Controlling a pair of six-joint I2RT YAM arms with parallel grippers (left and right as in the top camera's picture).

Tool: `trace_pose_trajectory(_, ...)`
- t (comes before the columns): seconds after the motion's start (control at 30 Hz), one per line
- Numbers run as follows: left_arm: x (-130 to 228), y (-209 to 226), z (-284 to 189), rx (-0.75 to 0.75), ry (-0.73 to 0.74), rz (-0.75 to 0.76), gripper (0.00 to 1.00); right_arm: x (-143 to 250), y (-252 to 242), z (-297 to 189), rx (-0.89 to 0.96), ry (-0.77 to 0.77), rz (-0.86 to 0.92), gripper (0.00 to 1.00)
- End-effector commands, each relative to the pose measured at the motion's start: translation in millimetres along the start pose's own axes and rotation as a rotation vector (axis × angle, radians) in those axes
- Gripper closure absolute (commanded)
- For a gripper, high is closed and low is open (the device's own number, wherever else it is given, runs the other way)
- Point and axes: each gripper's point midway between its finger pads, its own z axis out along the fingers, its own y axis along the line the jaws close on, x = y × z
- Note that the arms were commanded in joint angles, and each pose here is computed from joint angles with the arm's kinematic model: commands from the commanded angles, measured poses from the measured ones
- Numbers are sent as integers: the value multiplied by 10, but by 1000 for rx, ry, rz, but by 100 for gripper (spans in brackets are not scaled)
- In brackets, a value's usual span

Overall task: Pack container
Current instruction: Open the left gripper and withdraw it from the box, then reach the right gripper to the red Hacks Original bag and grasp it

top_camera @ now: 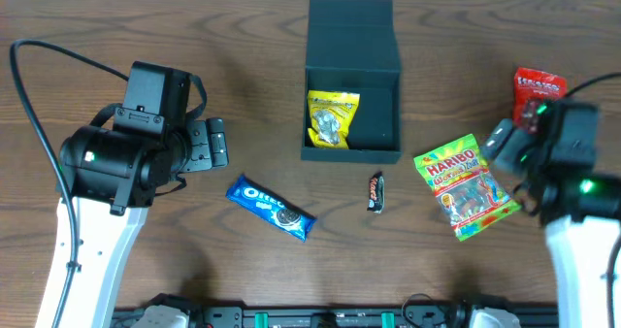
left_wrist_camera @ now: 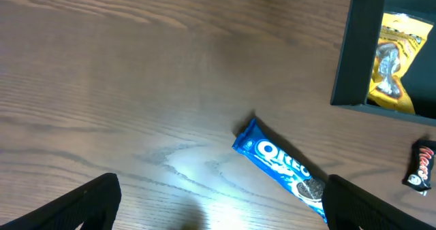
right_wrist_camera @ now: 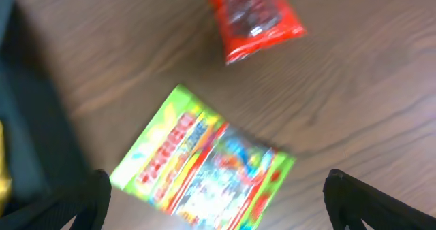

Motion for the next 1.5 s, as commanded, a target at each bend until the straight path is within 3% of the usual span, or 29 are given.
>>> trace_pose_trajectory(0.0, 15, 60, 4, -26, 0, 15, 5, -132, -87, 184, -23, 62, -57, 1)
trace_pose_trajectory(0.33, 63, 68, 53, -32, 19, 18, 5, -422, -402, 798, -154, 98, 9, 1)
trace_pose_trajectory(0.53, 203, 96, 209, -50, 72, 26, 5, -627, -419, 983, -201, 102, -55, 1)
trace_pose_trajectory(0.87, 302, 109, 361, -62, 104, 24, 5, -960, -391, 1511, -202, 279, -149, 1)
trace_pose_trajectory(1.47, 276, 99, 365, -58, 93, 22, 5, -595, -403, 2366, -115, 430, -224, 1)
